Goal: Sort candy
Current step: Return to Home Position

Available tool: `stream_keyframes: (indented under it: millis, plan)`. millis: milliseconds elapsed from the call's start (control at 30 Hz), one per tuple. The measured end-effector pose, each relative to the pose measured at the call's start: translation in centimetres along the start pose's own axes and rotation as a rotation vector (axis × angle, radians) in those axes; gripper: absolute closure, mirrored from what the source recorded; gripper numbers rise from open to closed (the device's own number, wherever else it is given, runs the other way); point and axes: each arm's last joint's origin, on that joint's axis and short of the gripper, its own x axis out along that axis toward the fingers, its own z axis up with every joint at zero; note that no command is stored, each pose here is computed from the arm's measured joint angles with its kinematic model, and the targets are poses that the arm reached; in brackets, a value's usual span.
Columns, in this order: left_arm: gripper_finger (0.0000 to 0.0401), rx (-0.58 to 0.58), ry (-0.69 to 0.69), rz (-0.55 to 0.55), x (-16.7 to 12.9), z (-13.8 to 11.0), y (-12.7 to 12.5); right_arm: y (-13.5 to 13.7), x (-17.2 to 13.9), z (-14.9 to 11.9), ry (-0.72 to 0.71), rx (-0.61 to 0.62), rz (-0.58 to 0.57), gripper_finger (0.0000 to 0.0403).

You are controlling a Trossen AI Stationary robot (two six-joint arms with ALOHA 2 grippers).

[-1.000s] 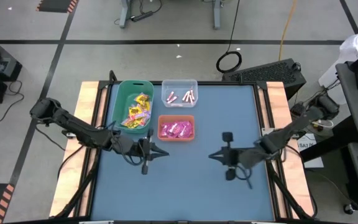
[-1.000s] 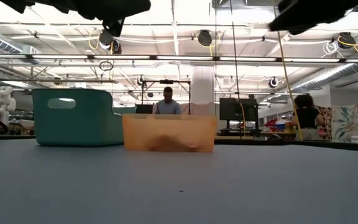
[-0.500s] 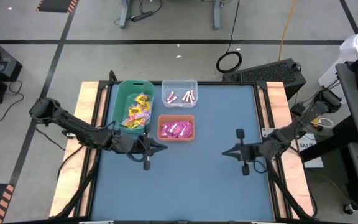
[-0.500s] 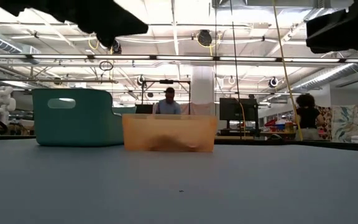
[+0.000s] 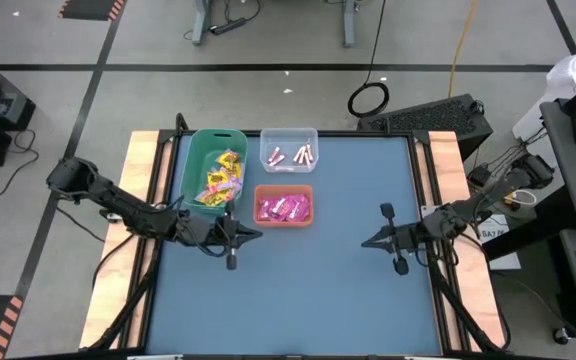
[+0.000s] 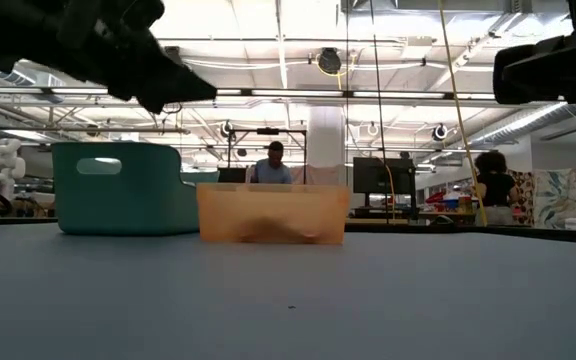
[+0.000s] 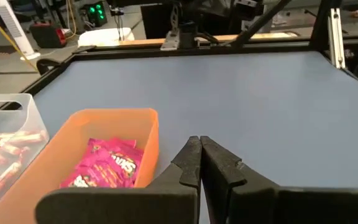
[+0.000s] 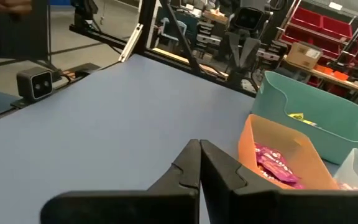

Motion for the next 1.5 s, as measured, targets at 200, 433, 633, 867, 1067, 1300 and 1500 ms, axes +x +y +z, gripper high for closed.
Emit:
stream_keyframes:
  millis: [200,433,633,867,1067,1300,1500]
  plan:
    - [0.0393,0.001,-0.008,0.004,-0.6,-1.5,0.3,-0.5,-0.1,-0.9,0.0,0.005,0.001,0.0403]
    - [0.0393,-0.008,-0.042,0.004,-2.0,-2.8,1.0,-0.8,-0.4,-1.9,-0.007,0.028,-0.019,0.0403]
    - [0.0393,-0.019,-0.119,0.005,-3.9,-3.0,1.8,-1.0,-0.8,-2.3,-0.018,0.037,-0.042,0.0403]
    - [0.0393,-0.023,-0.189,-0.064,-5.8,-3.4,2.4,-1.2,-1.1,-2.4,-0.012,0.046,-0.049,0.0403]
    - [0.0393,0.019,-0.233,-0.089,-7.1,-4.3,3.0,-1.2,-1.3,-2.4,-0.014,0.06,-0.053,0.0403]
    - [0.0397,0.008,-0.293,-0.123,-7.5,-3.8,4.3,-1.2,-1.4,-2.6,0.007,0.063,-0.049,0.0403]
    - [0.0399,0.012,-0.304,-0.149,-7.8,-3.7,4.9,-1.2,-1.6,-2.4,-0.02,0.09,-0.055,0.0403]
